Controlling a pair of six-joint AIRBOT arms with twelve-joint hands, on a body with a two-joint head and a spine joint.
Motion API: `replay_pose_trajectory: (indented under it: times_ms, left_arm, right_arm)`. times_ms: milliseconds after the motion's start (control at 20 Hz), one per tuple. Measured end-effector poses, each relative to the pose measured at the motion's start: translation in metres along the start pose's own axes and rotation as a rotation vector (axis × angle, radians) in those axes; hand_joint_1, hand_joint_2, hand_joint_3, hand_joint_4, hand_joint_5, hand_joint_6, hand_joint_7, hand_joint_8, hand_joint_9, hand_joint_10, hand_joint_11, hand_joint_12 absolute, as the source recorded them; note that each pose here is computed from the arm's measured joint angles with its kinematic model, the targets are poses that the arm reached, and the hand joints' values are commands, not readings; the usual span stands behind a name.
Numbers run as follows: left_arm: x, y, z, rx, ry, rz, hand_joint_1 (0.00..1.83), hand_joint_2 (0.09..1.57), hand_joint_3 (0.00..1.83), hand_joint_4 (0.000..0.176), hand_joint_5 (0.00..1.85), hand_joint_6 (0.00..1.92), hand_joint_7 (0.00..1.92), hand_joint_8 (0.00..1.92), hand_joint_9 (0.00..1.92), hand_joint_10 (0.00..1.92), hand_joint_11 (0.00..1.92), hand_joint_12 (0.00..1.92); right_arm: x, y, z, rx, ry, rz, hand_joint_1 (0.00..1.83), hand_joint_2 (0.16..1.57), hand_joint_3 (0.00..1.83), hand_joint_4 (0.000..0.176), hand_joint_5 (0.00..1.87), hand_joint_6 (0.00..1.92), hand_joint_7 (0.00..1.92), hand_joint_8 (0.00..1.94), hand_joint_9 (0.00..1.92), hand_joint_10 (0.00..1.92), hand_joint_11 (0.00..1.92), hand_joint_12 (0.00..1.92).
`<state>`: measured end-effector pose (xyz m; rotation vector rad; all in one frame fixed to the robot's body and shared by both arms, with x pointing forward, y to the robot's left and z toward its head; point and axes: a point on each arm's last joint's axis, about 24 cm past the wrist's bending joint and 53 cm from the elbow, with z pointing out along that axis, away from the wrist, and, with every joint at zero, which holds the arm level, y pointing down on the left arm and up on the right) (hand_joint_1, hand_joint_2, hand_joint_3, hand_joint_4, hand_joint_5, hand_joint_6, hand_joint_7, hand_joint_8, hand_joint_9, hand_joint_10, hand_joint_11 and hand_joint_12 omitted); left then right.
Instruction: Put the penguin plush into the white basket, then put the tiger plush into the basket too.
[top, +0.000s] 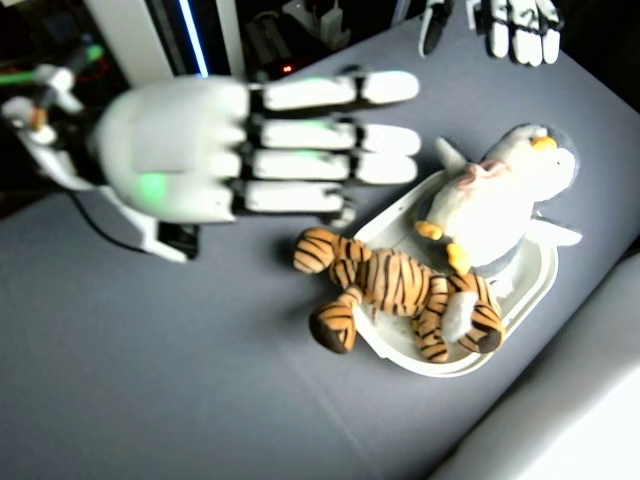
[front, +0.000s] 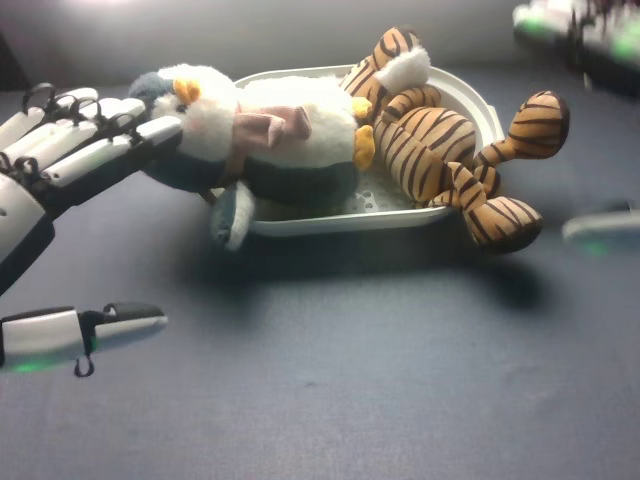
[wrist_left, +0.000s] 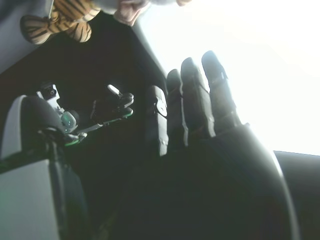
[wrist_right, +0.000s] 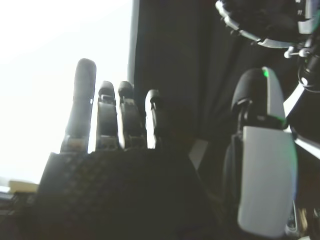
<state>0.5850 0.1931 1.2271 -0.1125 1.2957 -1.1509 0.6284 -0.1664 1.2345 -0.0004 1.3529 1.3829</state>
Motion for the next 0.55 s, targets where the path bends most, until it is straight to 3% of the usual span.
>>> replay_pose_trajectory:
  times_ms: [50, 100, 150, 200, 250, 300, 350, 400, 450, 550]
  left_arm:
    - [-0.001, -0.001, -0.001, -0.002, -0.009, -0.006, 0.85, 0.92, 0.0, 0.076, 0.26, 0.0, 0.21, 0.0, 0.13, 0.0, 0.0, 0.38]
    - [-0.002, -0.001, -0.003, 0.0, -0.012, -0.006, 0.82, 0.92, 0.0, 0.098, 0.23, 0.0, 0.19, 0.0, 0.11, 0.0, 0.0, 0.36]
    - [-0.003, -0.002, -0.004, 0.004, -0.019, -0.01, 0.79, 0.92, 0.0, 0.11, 0.21, 0.0, 0.17, 0.0, 0.09, 0.0, 0.0, 0.35]
    - [-0.002, -0.003, -0.006, 0.007, -0.02, -0.016, 0.78, 0.91, 0.0, 0.12, 0.17, 0.0, 0.13, 0.0, 0.08, 0.0, 0.0, 0.35]
    - [-0.001, -0.003, -0.008, 0.004, -0.017, -0.019, 0.81, 0.91, 0.0, 0.127, 0.13, 0.0, 0.11, 0.0, 0.07, 0.0, 0.0, 0.33]
    - [0.0, -0.004, -0.009, 0.005, -0.012, -0.021, 0.85, 0.91, 0.0, 0.155, 0.08, 0.0, 0.07, 0.0, 0.08, 0.0, 0.0, 0.28]
    - [0.003, -0.004, -0.011, 0.007, -0.004, -0.025, 0.87, 0.91, 0.0, 0.136, 0.06, 0.0, 0.05, 0.0, 0.08, 0.0, 0.0, 0.32]
    - [0.003, -0.004, -0.011, 0.0, -0.005, -0.031, 0.86, 0.92, 0.0, 0.137, 0.04, 0.0, 0.05, 0.0, 0.06, 0.0, 0.0, 0.33]
    - [0.002, -0.004, -0.011, -0.001, -0.007, -0.031, 0.87, 0.93, 0.0, 0.153, 0.03, 0.0, 0.03, 0.0, 0.04, 0.0, 0.0, 0.31]
    - [0.0, -0.003, -0.011, -0.001, -0.016, -0.031, 0.83, 0.92, 0.0, 0.147, 0.03, 0.0, 0.04, 0.0, 0.08, 0.01, 0.0, 0.34]
  right_arm:
    - [0.007, -0.003, -0.007, 0.015, 0.013, 0.014, 0.65, 0.99, 0.0, 0.067, 0.04, 0.01, 0.03, 0.0, 0.0, 0.0, 0.0, 0.0]
    - [0.015, -0.005, -0.016, 0.034, 0.031, 0.027, 0.68, 1.0, 0.0, 0.06, 0.07, 0.01, 0.04, 0.0, 0.0, 0.0, 0.0, 0.0]
    - [0.022, -0.009, -0.027, 0.056, 0.037, 0.05, 0.69, 1.0, 0.0, 0.068, 0.09, 0.02, 0.04, 0.0, 0.0, 0.0, 0.0, 0.0]
    - [0.028, -0.013, -0.037, 0.081, 0.046, 0.08, 0.68, 1.03, 0.01, 0.099, 0.09, 0.01, 0.02, 0.0, 0.0, 0.0, 0.0, 0.0]
    - [0.033, -0.017, -0.045, 0.103, 0.056, 0.103, 0.67, 1.03, 0.01, 0.099, 0.09, 0.01, 0.01, 0.0, 0.0, 0.0, 0.0, 0.0]
    - [0.036, -0.019, -0.053, 0.122, 0.06, 0.125, 0.65, 1.04, 0.01, 0.081, 0.1, 0.01, 0.0, 0.0, 0.0, 0.0, 0.0, 0.0]
    - [0.037, -0.022, -0.063, 0.144, 0.062, 0.134, 0.57, 1.06, 0.02, 0.092, 0.09, 0.0, 0.0, 0.0, 0.0, 0.0, 0.0, 0.0]
    - [0.031, -0.025, -0.069, 0.157, 0.039, 0.135, 0.51, 1.07, 0.02, 0.086, 0.09, 0.0, 0.01, 0.0, 0.0, 0.0, 0.0, 0.0]
    - [0.028, -0.026, -0.069, 0.159, 0.026, 0.135, 0.53, 1.07, 0.01, 0.095, 0.09, 0.0, 0.01, 0.0, 0.0, 0.0, 0.0, 0.0]
    - [0.016, -0.021, -0.068, 0.136, -0.014, 0.133, 0.62, 1.07, 0.0, 0.102, 0.12, 0.01, 0.03, 0.01, 0.0, 0.0, 0.0, 0.0]
